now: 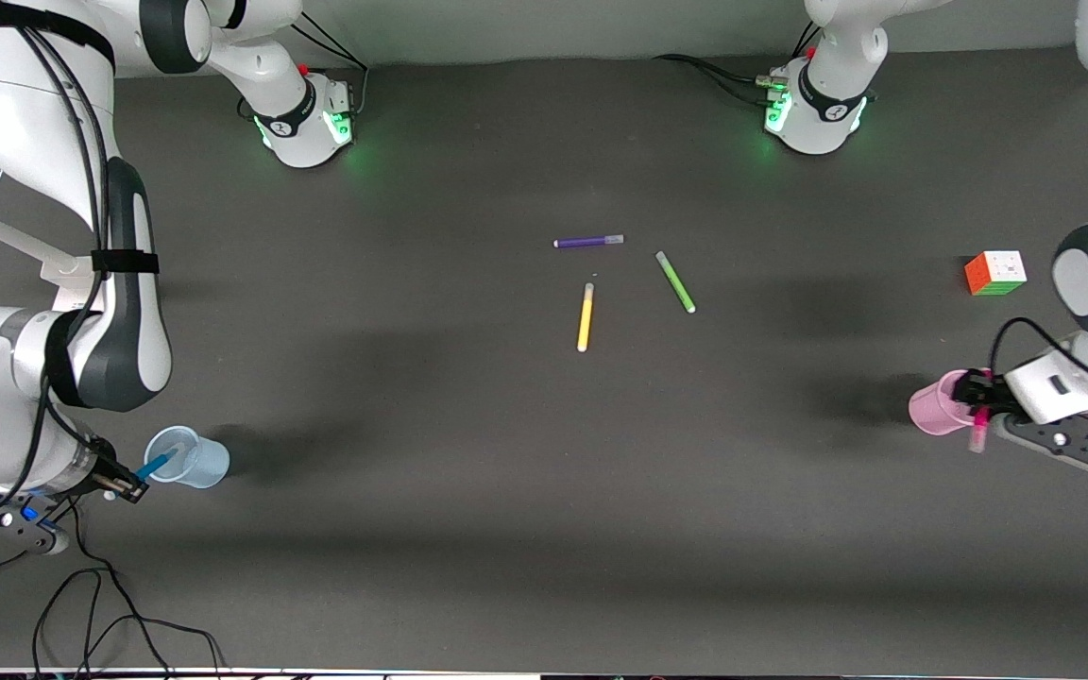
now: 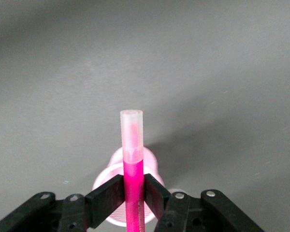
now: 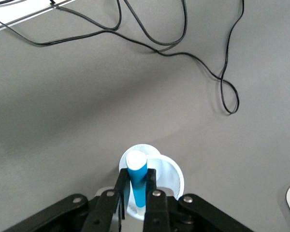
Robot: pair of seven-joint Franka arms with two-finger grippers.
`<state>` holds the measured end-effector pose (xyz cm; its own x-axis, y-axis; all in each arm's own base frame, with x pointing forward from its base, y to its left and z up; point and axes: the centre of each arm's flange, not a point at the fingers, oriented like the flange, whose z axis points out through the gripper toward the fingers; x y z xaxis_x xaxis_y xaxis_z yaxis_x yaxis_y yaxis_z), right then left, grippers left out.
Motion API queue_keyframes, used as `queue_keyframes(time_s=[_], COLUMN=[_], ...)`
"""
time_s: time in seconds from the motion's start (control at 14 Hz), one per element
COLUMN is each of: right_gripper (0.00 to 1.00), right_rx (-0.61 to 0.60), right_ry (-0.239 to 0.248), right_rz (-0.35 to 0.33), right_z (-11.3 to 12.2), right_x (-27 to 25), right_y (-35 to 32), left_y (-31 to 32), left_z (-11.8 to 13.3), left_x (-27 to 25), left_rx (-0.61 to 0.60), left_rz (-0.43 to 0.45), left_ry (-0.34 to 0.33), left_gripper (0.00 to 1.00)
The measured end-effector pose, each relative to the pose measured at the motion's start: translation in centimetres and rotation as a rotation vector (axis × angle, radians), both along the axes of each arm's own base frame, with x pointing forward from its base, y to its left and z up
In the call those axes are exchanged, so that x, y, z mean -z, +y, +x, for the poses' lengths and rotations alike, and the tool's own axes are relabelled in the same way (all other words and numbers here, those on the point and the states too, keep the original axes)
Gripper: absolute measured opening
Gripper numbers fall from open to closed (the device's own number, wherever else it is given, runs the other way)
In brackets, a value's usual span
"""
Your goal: Place pink and blue markers in matching cups
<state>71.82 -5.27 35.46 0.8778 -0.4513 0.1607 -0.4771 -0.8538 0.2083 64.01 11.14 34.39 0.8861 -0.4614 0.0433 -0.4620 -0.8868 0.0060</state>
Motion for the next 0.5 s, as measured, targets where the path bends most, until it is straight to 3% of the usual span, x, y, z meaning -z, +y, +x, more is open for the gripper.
queue_keyframes(time_s=[0.29,0.5], right_gripper=[0.17,0.17], right_rx=[-0.017,-0.027], right_ry=[-0.029,-0.046], right_rz=[0.003,0.007], right_z=[-2.7,-3.0], right_x=[2.6,2.6], right_y=[-1.0,-0.6], left_y=[2.8,1.4], left_z=[0.0,-0.6], left_x=[3.6,5.3], left_rx=[0.122,0.144], left_rz=[-0.038,-0.098], left_ry=[-0.052,-0.05], left_gripper=[0.24,0.24])
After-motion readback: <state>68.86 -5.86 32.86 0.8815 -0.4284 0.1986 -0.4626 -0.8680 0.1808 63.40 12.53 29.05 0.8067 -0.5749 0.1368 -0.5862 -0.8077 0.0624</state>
